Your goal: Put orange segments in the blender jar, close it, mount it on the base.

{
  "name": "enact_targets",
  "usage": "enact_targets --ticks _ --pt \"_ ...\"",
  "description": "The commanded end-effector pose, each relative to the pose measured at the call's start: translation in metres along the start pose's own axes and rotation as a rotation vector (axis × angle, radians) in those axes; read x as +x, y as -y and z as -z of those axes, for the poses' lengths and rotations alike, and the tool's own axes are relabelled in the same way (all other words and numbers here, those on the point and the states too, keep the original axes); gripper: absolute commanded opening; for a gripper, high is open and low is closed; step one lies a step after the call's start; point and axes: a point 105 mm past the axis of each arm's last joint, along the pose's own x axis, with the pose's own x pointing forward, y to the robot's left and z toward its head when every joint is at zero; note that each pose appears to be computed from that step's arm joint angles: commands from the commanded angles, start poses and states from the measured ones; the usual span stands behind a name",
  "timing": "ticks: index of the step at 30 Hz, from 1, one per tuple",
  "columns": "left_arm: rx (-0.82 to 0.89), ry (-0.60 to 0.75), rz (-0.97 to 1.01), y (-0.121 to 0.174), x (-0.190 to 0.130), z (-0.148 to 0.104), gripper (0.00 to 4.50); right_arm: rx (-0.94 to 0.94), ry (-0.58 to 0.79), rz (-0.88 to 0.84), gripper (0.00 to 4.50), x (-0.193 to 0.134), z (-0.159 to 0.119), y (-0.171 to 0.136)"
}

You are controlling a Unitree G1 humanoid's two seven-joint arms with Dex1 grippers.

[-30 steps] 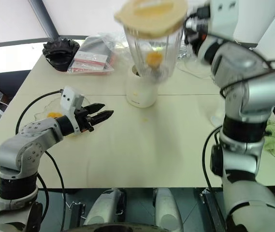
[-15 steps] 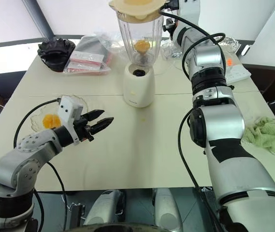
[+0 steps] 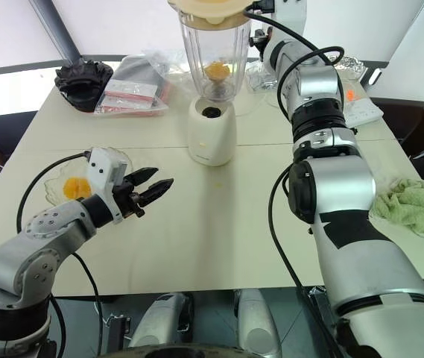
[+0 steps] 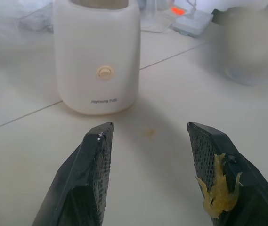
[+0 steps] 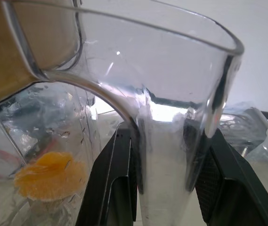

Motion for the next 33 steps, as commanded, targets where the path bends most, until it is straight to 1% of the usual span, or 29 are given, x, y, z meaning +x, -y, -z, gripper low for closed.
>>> enact_targets --ticks 1,5,9,17,27,33 --pt "0.016 0.015 0.031 0.005 0.002 -0.005 2.57 0.023 0.135 -0.019 0.98 -0.009 -0.043 -0.01" --pt "0.02 0.011 0.04 0.005 0.004 -0.006 2.57 0.024 0.119 0.0 0.98 -0.013 -0.034 -0.012" --pt "0.023 0.007 0.048 0.006 0.005 -0.006 2.57 0.013 0.109 0.035 0.98 -0.019 -0.024 -0.006" --pt "0.032 -0.004 0.069 0.008 0.007 -0.005 2.57 -0.004 0.105 0.084 0.98 -0.033 -0.019 0.009" --pt "0.05 -0.013 0.087 0.009 0.009 -0.006 2.57 0.041 0.063 0.065 0.98 -0.043 -0.004 -0.003" --pt "0.048 -0.017 0.093 0.011 0.009 -0.005 2.57 0.061 0.033 0.05 0.98 -0.04 0.009 -0.011"
